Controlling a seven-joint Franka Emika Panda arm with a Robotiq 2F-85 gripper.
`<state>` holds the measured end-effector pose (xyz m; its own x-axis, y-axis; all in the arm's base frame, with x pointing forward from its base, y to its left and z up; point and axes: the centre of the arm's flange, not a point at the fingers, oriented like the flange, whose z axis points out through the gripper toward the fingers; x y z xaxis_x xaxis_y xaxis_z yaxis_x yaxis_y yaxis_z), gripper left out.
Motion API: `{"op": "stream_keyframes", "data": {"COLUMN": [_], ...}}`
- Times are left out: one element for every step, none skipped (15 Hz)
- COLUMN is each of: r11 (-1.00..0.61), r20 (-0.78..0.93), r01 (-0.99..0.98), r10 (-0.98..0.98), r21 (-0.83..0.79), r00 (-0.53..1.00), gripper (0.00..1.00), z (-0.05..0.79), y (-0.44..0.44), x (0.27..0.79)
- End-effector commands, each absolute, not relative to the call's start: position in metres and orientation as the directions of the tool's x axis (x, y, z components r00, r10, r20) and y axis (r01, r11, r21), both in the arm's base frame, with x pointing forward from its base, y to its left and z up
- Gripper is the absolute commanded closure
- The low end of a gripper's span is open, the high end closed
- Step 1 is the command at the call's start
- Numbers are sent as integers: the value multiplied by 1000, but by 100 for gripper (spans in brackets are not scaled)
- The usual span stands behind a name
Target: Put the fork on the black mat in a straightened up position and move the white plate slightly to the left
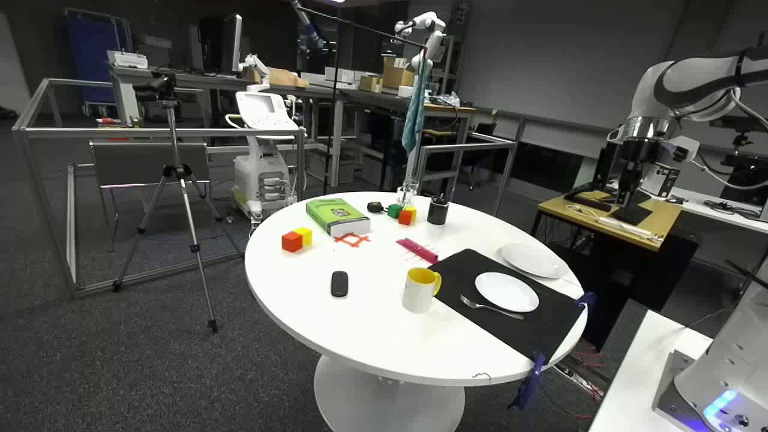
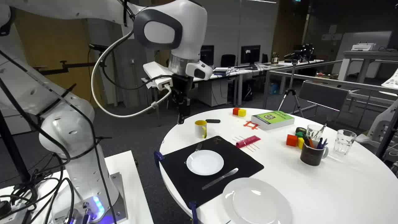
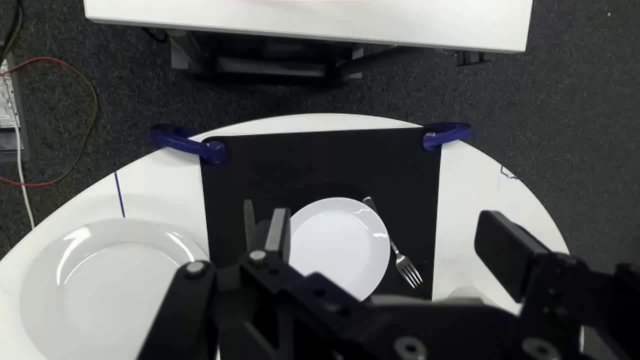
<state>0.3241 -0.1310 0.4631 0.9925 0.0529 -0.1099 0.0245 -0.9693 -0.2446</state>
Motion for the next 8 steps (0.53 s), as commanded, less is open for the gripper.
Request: {"op": "stream_keyframes", "data": {"r11": [-969, -969, -971, -971, -971, -969, -966, -963], "r20": [-110, -111, -108, -106, -111, -114, -120, -132], "r01": [24, 24, 29, 36, 42, 53, 59, 62], "r10": [53, 53, 56, 62, 70, 82, 92, 99], "r21": [-245, -245, -239, -236, -237, -242, -253, -261], "r00": [992, 992, 993, 992, 991, 990, 988, 986], "gripper": [0, 0, 0, 0, 0, 0, 0, 0], "z": [463, 463, 460, 456, 453, 448, 443, 438], "y": [-131, -131, -130, -127, -125, -122, -119, -115], "x": [324, 324, 324, 323, 322, 321, 319, 316]}}
